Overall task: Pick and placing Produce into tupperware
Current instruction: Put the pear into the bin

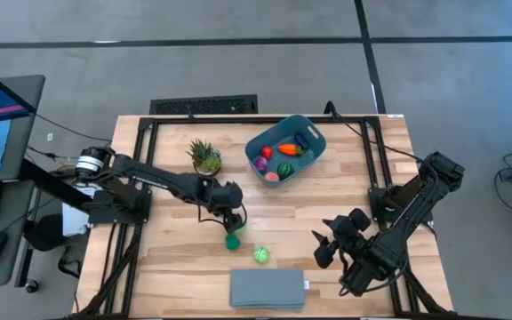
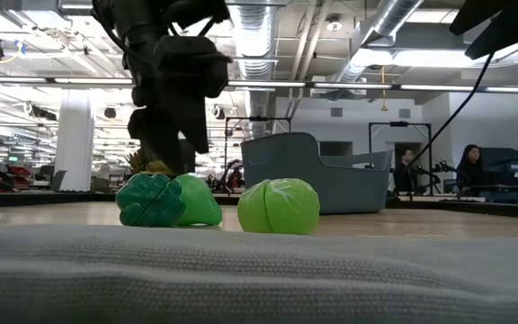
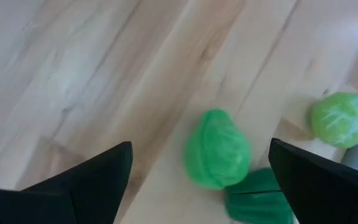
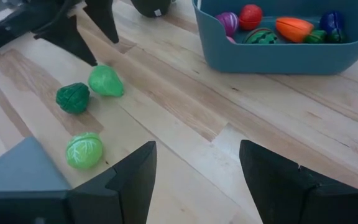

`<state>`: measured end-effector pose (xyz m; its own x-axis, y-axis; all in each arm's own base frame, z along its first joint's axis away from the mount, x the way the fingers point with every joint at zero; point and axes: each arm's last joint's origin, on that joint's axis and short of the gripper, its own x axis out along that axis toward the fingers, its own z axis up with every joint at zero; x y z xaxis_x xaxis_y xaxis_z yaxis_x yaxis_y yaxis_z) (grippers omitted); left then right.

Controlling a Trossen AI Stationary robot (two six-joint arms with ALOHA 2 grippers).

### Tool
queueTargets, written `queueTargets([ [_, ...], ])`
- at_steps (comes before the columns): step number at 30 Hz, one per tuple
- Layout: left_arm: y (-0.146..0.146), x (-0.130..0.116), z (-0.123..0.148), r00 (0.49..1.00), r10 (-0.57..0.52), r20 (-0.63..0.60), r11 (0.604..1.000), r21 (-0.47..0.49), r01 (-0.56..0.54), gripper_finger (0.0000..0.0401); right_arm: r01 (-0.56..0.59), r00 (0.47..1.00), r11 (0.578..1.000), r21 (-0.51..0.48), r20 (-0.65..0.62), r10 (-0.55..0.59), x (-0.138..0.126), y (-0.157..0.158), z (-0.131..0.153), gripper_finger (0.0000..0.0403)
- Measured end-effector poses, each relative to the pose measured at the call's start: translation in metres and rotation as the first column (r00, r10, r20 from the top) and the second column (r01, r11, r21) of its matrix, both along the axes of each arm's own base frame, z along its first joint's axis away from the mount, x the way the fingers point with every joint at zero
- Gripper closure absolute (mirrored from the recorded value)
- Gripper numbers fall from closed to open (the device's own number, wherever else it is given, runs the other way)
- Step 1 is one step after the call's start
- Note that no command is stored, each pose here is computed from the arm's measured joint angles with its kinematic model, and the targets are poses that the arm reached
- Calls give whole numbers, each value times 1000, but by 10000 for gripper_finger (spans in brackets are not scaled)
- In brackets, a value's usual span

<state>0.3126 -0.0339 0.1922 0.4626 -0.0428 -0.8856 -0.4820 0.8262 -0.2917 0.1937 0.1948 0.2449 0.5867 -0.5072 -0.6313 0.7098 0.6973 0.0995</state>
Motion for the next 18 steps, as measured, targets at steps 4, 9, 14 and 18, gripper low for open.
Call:
queueTargets([
  [4, 1, -1, 0, 1000, -3, -14, 1000, -15, 3, 37, -2, 1000, 1000, -6, -5, 2, 0, 0, 0, 148],
  [9, 0, -1, 0, 1000, -5, -17, 999, -41, 4, 37, -7, 1000, 1000, -23, -18, 6, -1, -1, 0, 148],
  [14, 0, -1, 0, 1000, 4, -18, 999, -50, -5, 37, -10, 1000, 1000, -25, -19, 9, 0, -1, 0, 148],
  [18, -1, -1, 0, 1000, -3, -18, 998, -60, 2, 37, -10, 1000, 1000, -17, -11, 9, 0, -1, 0, 148],
])
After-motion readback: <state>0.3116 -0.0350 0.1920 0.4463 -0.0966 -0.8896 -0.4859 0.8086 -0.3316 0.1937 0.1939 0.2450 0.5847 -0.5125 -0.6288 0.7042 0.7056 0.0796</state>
